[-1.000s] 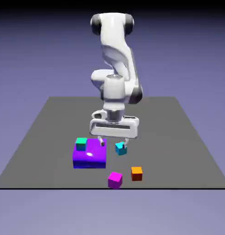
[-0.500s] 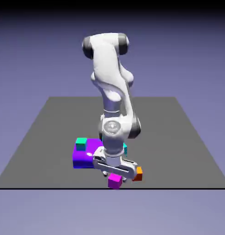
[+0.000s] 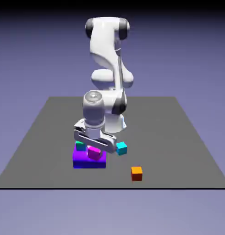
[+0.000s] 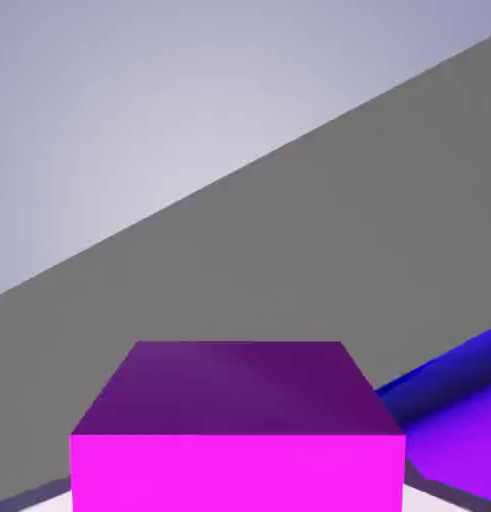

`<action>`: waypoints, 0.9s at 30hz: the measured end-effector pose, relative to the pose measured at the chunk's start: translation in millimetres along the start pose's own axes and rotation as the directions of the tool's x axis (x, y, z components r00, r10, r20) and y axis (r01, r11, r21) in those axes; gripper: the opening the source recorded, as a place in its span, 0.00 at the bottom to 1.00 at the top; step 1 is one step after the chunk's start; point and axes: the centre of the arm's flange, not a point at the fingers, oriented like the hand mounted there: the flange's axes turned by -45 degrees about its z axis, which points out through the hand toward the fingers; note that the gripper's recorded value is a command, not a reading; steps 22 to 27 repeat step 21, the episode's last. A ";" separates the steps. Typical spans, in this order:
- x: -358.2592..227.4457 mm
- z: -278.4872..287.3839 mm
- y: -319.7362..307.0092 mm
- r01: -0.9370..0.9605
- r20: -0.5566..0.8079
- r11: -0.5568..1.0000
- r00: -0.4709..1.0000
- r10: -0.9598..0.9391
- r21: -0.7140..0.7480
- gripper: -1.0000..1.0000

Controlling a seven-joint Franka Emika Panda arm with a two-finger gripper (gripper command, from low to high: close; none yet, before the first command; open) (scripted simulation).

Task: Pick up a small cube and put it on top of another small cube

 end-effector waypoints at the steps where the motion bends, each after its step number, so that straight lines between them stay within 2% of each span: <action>1: -4.5 -6.1 15.4 -0.017 0.002 1.000 1.000 0.017 0.004 0.00; 8: -53.0 -37.0 94.0 -0.090 0.024 0.993 0.996 0.088 0.073 0.00; 10: -57.9 -38.5 100.1 -0.095 0.027 0.992 0.995 0.093 0.083 0.00; 14: -56.0 17.6 95.2 -0.094 0.028 0.992 0.995 0.092 0.083 0.00; 15: -57.0 31.2 94.6 -0.095 0.027 0.992 0.995 0.093 0.081 1.00; 17: -57.0 31.2 94.7 -0.095 0.027 0.992 0.995 0.093 0.080 1.00; 21: -56.5 -24.3 98.6 -0.095 0.027 0.992 0.995 0.093 0.081 1.00; 27: -56.5 -24.3 98.6 -0.095 0.027 0.992 0.995 0.093 0.081 1.00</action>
